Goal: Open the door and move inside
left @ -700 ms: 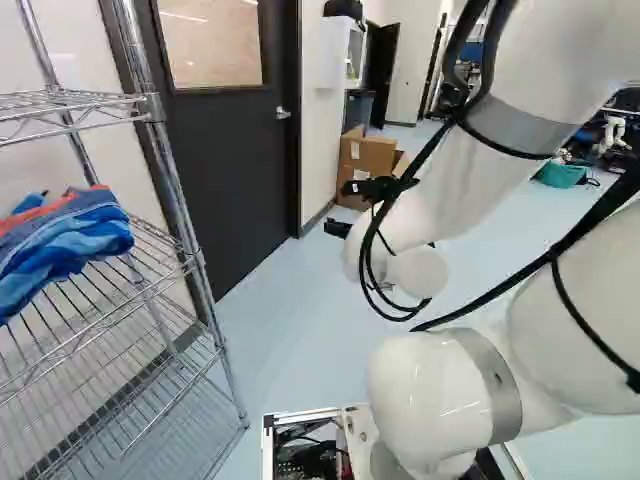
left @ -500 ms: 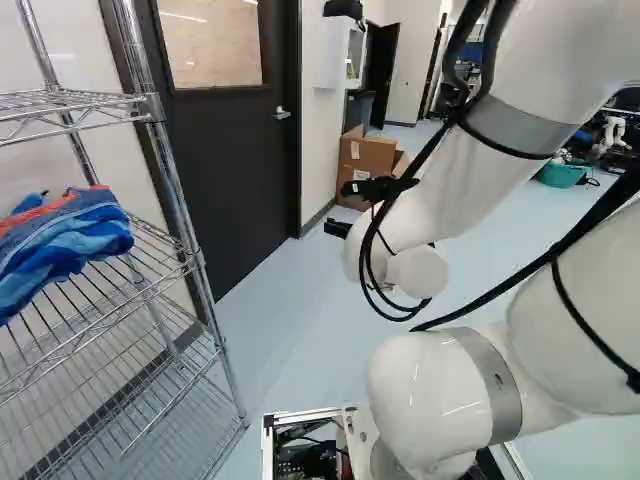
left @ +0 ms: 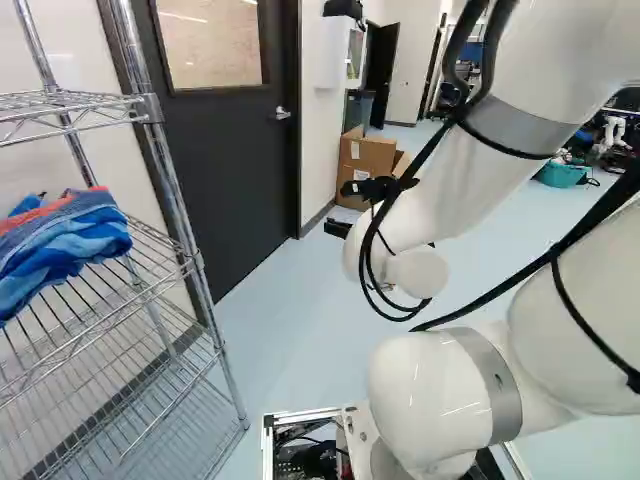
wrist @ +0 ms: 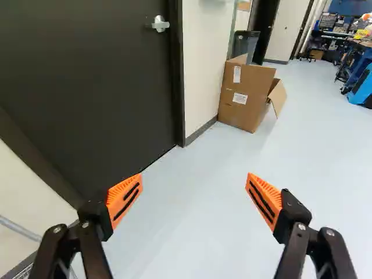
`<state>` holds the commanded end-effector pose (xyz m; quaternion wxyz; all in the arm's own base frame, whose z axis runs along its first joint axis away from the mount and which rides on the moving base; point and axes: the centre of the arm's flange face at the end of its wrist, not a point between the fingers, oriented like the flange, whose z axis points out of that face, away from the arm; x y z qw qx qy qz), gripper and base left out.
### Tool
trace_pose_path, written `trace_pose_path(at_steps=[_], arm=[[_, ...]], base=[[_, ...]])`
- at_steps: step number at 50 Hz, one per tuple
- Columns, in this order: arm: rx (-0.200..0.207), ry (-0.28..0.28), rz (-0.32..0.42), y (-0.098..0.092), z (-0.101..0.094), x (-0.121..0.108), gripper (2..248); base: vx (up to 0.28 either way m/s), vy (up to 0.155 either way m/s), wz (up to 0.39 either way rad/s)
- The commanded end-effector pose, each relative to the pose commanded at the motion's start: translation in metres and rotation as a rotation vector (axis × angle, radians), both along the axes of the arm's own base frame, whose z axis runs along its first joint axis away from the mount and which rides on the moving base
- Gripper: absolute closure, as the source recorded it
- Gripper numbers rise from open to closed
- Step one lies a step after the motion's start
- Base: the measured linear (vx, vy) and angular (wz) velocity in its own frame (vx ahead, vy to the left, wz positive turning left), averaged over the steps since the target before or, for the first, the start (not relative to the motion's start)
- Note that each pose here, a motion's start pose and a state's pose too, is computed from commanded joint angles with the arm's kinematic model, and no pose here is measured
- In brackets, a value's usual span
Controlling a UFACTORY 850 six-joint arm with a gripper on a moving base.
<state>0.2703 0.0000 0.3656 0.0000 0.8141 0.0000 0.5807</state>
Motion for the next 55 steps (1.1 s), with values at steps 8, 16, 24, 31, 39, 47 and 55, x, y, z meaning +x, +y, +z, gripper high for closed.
trace_pose_path(at_steps=[8,16,24,31,39,47,55], arm=[[0.0,0.0,0.0,0.0,0.0,0.0,3],[0.0,0.0,0.0,0.0,0.0,0.0,3],[0.0,0.0,0.0,0.0,0.0,0.0,3],[0.0,0.0,0.0,0.0,0.0,0.0,3],[0.0,0.0,0.0,0.0,0.0,0.0,3],[0.0,0.0,0.0,0.0,0.0,0.0,3],[0.0,0.0,0.0,0.0,0.0,0.0,3]], base=[[0.079,-0.001,-0.012],[0.1,-0.002,-0.013],[0.118,-0.002,-0.017],[0.126,0.0,-0.017],[0.141,0.001,-0.011],[0.17,-0.032,-0.005],[0.167,-0.046,-0.004]])
